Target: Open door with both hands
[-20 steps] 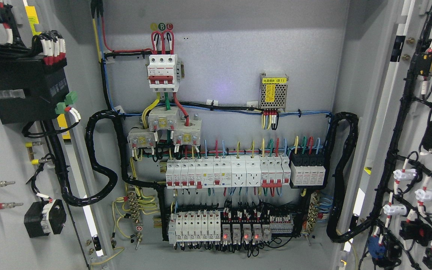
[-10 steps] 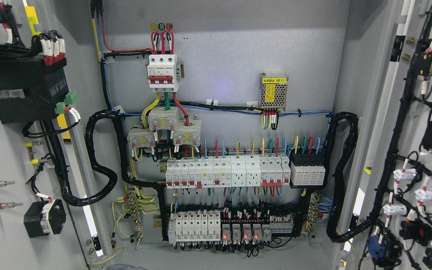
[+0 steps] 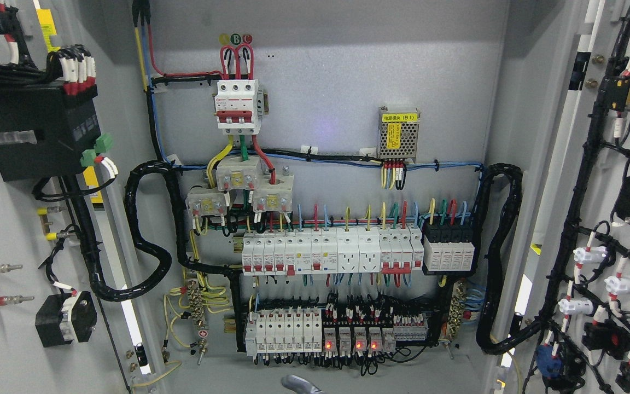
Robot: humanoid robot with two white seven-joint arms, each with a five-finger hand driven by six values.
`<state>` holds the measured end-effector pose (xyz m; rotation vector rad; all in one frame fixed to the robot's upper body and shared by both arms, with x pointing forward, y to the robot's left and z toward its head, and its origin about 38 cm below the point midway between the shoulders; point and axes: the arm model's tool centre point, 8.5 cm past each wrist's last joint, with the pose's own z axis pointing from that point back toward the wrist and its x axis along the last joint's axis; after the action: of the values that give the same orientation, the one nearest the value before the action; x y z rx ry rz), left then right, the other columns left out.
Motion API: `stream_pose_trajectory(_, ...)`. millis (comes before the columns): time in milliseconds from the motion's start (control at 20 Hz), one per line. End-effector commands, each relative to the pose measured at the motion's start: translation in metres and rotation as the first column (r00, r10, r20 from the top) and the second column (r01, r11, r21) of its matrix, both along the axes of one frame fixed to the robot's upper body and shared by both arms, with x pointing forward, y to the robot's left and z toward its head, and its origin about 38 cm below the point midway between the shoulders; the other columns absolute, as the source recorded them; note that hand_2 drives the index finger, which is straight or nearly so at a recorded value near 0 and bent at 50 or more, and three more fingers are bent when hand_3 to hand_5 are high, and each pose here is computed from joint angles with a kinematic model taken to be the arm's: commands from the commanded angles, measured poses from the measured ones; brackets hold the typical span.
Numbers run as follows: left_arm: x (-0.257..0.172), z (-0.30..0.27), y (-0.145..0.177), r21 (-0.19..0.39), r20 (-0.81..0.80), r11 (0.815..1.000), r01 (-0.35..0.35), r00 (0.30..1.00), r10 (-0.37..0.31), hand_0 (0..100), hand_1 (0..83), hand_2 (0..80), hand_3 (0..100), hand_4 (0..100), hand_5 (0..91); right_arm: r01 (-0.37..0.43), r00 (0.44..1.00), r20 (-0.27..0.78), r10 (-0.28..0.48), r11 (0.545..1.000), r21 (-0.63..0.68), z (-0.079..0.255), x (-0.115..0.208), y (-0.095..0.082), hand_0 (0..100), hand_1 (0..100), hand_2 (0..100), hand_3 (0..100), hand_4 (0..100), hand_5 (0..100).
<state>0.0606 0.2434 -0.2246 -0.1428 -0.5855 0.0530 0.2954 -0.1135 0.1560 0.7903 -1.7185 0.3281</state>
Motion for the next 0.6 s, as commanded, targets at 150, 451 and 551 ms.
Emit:
stream_pose_trajectory(150,0.157,0.208,-0.037,0.0,0.758,0.989,0.145,0.645,-0.095,0,0.0,0.0,0,0,0.0,0.302,0.949,0.126,-0.29,0.949,-0.09,-0.006,-0.051,-0.127,20,12,0,0,0,0)
stream_pose_trajectory(451,0.155,0.247,-0.061,-0.006,0.896,0.979,0.205,0.435,-0.085,0,0.0,0.0,0,0,0.0,0.416,0.896,0.217,-0.387,0.904,-0.104,0.007,-0.06,-0.168,20,12,0,0,0,0)
stream_pose_trajectory(551,0.151,0.251,-0.066,-0.003,0.905,0.968,0.252,0.412,-0.104,0,0.0,0.0,0,0,0.0,0.451,0.876,0.243,-0.417,0.886,-0.104,0.013,-0.06,-0.181,20,12,0,0,0,0)
